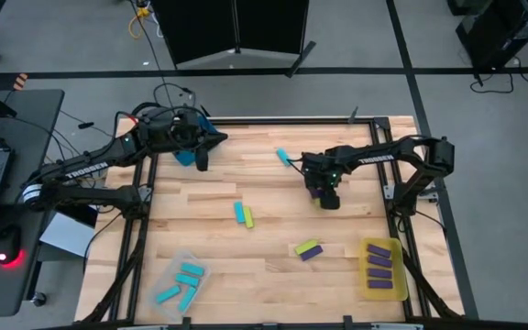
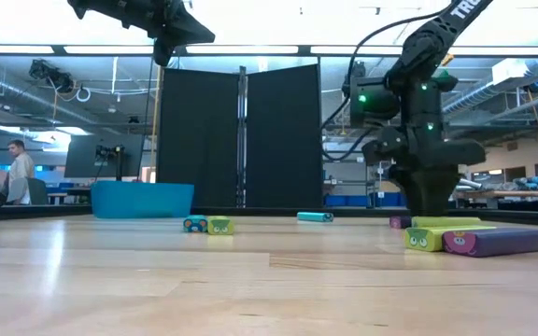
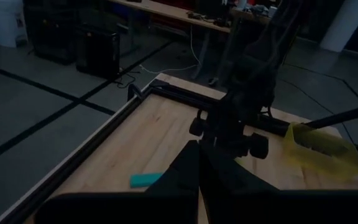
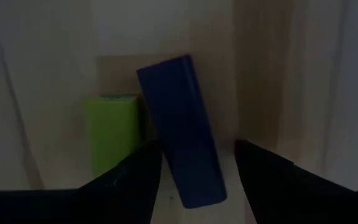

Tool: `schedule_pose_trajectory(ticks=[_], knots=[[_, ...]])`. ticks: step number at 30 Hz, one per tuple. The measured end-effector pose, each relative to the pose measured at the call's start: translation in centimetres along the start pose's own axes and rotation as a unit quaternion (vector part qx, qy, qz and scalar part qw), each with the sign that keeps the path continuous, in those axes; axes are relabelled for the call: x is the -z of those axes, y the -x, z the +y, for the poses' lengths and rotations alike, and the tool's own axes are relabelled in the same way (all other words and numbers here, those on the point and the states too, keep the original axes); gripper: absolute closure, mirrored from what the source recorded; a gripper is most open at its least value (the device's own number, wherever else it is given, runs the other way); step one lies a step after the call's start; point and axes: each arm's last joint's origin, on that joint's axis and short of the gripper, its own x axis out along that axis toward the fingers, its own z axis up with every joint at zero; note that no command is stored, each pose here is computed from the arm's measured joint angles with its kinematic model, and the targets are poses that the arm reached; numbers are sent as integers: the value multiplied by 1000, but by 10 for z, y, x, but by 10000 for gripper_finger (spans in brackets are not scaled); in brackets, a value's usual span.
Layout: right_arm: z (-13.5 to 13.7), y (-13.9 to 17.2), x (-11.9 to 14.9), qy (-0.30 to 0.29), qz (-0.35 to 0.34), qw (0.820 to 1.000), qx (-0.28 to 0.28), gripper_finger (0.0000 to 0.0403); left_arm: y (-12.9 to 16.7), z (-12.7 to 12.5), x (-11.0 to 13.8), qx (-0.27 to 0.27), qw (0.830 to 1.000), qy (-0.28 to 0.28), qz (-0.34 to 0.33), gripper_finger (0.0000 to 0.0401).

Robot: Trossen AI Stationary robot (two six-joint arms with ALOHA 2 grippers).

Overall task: Sort blocks
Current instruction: Put the violet block into the yellow bin

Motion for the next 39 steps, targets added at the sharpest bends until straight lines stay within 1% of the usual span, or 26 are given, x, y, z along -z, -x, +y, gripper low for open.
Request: schedule_pose_trajectory(ticks=[4,7,10,13,14,18,23,27,31,35,39], knots=[[-3,0,-1,-14,-10,1000,2,196,0,0,0,0,1000,0,-1,390],[-5,0,-2,-18,-20,1000,-12,214,0,0,0,0,1000,0,-1,390],[-7,0,-4,-21,-36,999,-17,248,0,0,0,0,1000,0,-1,390],[-7,2,-5,-31,-40,999,-17,293,0,0,0,0,1000,3,-1,390],[-7,3,-6,-35,-42,998,-17,298,0,0,0,0,1000,3,-1,390],[-5,14,-12,-46,-51,998,-16,298,0,0,0,0,1000,3,-1,390],[6,52,-19,-73,-73,995,-17,298,0,0,0,0,1000,2,-1,390],[30,101,-17,-98,-112,988,-26,298,0,0,0,0,1000,1,0,390],[71,144,4,-107,-137,984,-46,298,0,0,0,0,1000,1,1,390],[109,160,38,-128,-105,985,-52,298,0,0,0,0,1000,1,1,390],[139,160,72,-126,-40,990,-48,298,0,0,0,-1,1000,1,1,390]])
